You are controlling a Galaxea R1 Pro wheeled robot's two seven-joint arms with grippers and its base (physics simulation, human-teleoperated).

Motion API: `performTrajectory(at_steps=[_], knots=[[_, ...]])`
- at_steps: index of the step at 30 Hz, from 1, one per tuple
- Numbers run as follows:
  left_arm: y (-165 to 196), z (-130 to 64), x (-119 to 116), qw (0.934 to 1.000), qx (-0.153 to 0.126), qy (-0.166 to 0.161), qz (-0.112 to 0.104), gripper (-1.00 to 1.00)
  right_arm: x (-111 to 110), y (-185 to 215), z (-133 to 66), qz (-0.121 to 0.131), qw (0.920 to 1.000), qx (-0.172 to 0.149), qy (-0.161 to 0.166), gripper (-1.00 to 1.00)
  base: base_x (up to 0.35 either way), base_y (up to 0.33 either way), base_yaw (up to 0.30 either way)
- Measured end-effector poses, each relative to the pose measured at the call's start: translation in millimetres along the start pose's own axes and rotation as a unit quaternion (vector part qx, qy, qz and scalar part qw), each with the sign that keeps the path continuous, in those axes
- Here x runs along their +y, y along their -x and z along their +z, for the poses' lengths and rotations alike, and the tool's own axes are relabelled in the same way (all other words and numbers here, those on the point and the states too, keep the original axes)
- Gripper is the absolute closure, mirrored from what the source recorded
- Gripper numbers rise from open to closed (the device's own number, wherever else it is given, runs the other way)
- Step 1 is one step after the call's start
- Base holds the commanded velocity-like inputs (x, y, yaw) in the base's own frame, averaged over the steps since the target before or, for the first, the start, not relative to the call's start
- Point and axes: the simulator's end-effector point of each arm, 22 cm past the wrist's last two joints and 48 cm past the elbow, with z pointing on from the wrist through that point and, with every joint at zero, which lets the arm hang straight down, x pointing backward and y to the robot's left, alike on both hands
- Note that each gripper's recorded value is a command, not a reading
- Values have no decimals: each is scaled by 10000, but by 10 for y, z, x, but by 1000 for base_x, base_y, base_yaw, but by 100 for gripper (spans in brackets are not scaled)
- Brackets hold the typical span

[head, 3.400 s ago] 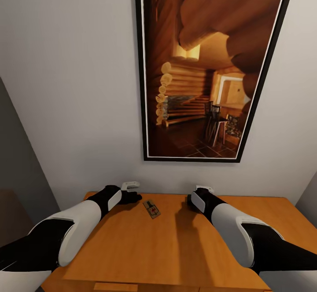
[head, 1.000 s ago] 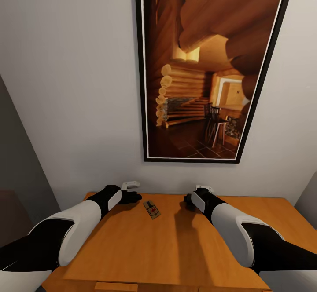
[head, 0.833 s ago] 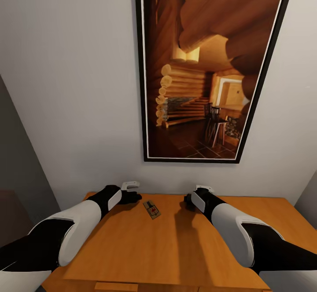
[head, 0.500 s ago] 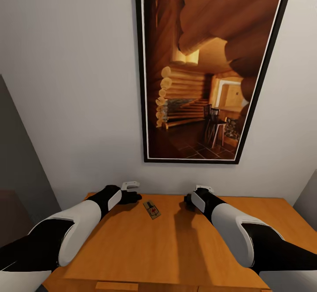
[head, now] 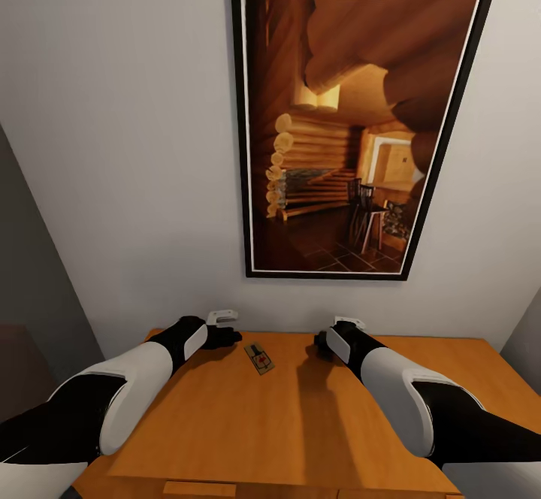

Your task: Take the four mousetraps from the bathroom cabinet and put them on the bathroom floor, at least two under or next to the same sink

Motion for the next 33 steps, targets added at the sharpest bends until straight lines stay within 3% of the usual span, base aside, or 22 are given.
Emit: performTrajectory(at_steps=[16,23,33], knots=[[3,-1,6,10000,-2,3,-2,-100,-42,2,1,-73,10000,14,-65,100,0,0,0],[0,0,8,10000,0,4,-3,-100,-390,53,55,-51,9996,26,-288,100,0,0,0],[-3,1,10,10000,0,11,-5,-100,-445,51,63,-56,9995,47,-319,100,0,0,0]])
